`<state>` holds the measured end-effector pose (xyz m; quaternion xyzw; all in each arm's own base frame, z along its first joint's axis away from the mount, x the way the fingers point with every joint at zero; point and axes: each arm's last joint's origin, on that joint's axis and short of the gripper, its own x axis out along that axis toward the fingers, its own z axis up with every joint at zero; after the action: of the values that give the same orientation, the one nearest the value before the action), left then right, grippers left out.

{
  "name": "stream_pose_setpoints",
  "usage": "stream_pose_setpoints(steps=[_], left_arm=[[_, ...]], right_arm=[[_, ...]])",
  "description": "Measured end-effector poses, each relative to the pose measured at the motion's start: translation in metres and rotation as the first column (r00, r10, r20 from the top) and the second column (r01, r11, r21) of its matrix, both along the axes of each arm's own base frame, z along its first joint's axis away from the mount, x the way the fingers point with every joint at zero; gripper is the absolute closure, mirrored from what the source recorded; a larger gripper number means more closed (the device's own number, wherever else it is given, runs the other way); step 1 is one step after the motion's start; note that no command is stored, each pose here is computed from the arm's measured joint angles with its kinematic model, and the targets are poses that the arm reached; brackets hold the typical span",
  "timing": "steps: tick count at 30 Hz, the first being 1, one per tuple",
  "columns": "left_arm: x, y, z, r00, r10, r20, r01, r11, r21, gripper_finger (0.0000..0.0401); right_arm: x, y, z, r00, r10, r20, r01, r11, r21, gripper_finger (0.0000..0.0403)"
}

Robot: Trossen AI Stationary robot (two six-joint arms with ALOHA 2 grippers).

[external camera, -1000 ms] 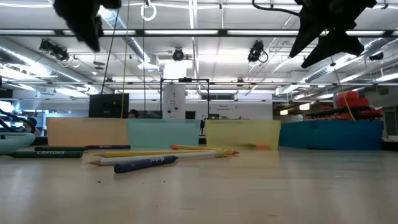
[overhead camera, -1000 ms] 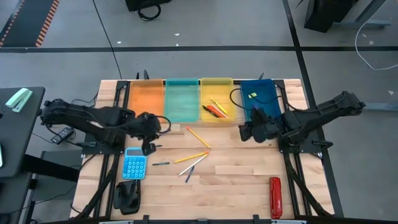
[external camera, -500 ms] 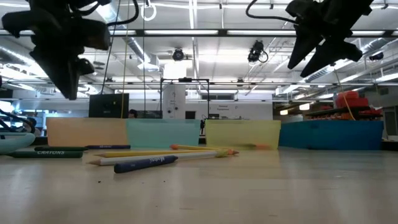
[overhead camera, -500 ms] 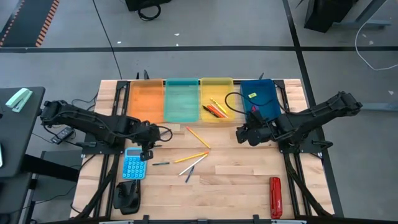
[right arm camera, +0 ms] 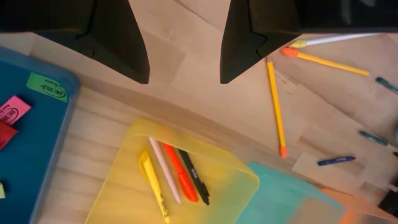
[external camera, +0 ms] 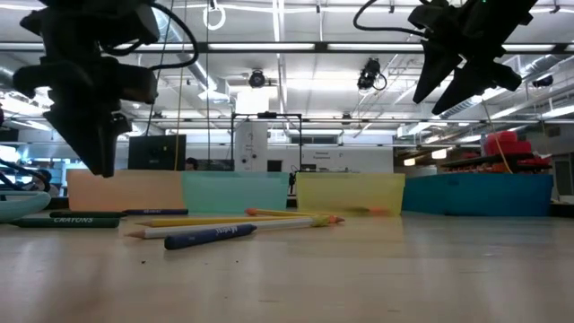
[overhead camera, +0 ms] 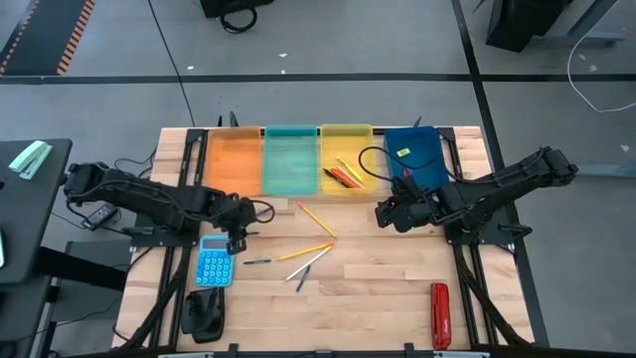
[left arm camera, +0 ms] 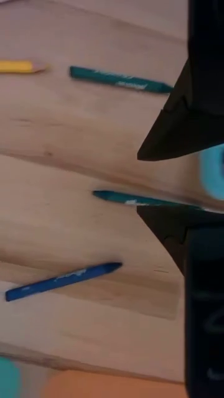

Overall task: Sort crayons/erasers/pens/pencils in bins
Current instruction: Put the dark green crayon into the orange bin

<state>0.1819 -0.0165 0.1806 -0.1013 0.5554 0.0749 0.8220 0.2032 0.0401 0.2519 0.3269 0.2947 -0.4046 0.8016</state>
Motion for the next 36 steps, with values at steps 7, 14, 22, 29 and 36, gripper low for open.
stream_pose_setpoints(steps=[7, 14, 22, 29, 36], left_arm=[[0.005, 0.01, -0.011, 0.999, -0.032, -0.036, 0.033, 0.999, 0.018, 0.025], [0.012, 0.015, -0.03, 0.989, -0.059, -0.135, 0.053, 0.997, -0.049, 0.0256], [0.018, 0.014, -0.046, 0.974, -0.063, -0.217, 0.053, 0.997, -0.052, 0.0253], [0.02, 0.015, -0.05, 0.971, -0.06, -0.233, 0.05, 0.998, -0.05, 0.0268], [0.02, 0.015, -0.051, 0.971, -0.059, -0.232, 0.049, 0.998, -0.046, 0.0289]], right_arm=[[0.0, 0.0, 0.0, 1.0, 0.005, -0.003, -0.005, 1.0, 0.007, 0.0198], [0.0, 0.002, -0.001, 1.0, 0.027, -0.012, -0.027, 0.998, 0.049, 0.0198], [0.0, 0.003, -0.001, 0.999, 0.041, -0.018, -0.04, 0.996, 0.079, 0.0198], [0.0, 0.003, -0.001, 0.999, 0.044, -0.02, -0.042, 0.995, 0.09, 0.0198], [0.0, 0.004, -0.002, 0.997, 0.073, -0.034, -0.07, 0.993, 0.096, 0.0198]])
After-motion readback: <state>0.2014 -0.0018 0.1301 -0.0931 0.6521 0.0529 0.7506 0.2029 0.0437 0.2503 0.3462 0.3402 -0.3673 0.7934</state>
